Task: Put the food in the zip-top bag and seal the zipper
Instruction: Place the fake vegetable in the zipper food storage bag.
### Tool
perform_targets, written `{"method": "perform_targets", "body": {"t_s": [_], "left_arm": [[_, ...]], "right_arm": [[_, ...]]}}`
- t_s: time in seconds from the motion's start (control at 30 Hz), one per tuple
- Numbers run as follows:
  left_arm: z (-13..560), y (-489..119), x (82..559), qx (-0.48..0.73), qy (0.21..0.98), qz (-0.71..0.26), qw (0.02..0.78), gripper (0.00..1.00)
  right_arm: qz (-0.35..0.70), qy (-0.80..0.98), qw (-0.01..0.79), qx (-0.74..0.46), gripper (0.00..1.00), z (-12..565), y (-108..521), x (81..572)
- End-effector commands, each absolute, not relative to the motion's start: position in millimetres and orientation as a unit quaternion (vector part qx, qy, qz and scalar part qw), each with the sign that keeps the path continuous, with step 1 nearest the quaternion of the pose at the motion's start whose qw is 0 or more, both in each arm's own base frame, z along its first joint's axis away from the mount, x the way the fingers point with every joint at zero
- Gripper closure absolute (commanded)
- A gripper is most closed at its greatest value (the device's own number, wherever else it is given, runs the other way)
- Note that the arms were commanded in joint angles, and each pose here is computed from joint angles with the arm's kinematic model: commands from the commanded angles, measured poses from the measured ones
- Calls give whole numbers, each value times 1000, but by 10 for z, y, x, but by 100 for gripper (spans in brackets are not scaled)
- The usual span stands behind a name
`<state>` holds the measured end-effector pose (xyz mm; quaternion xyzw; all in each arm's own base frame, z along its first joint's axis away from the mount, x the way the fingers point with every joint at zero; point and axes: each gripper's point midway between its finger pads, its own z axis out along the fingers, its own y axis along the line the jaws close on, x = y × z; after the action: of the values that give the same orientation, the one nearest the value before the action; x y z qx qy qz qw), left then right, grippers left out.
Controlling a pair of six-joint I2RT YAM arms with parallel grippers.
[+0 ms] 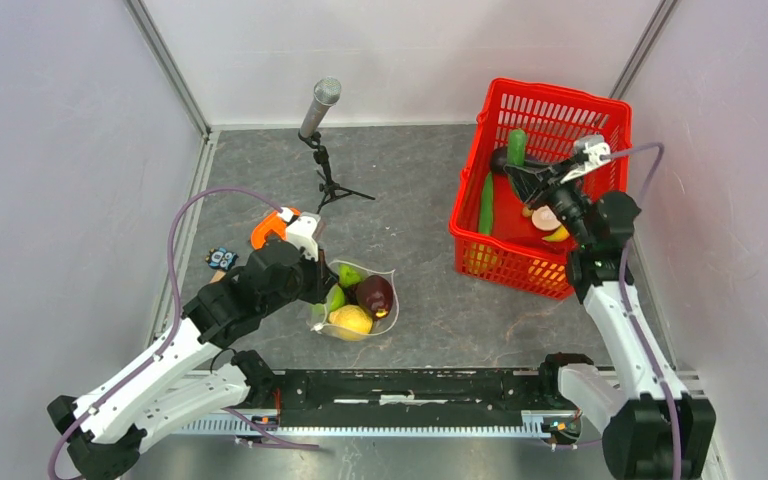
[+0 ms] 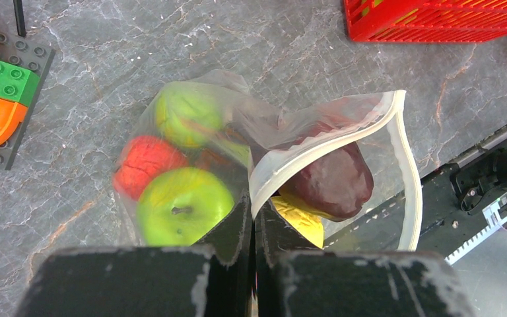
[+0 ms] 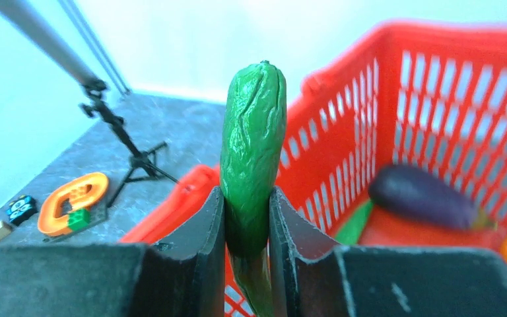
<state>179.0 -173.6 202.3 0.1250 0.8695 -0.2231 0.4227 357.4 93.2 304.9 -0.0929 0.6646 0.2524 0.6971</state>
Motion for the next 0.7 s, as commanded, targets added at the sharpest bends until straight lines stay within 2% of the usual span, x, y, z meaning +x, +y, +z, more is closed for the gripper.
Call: {"method": "perform_targets", "body": {"t_s": [0.0,0.2,0.3,0.4,0.53,0.67], "left_arm": [[2199,-1847,1853,112,854,-253,440,96],[2193,-1882,1837,112,855,-262,434,97],[2197,-1883,1834,111,854,-264,434,96],[2201,-1884,1844,109,853,-263,437,96],[2199,-1909,1855,103,851,-270,438,96],[2243,-1950,1858,104,847,-280,439,96]], "right_arm": [[305,562,739,-210,92,3639,1247,3067],[454,412,732,-296,92,4032,1652,2099],[508,369,701,-338,92,4080,1877,1742],[527,382,671,-356,93,3983,2168,1699],[496,437,651,-371,92,3726,2540,1795],[513,441,627,-385,93,3521,2884,1657]]}}
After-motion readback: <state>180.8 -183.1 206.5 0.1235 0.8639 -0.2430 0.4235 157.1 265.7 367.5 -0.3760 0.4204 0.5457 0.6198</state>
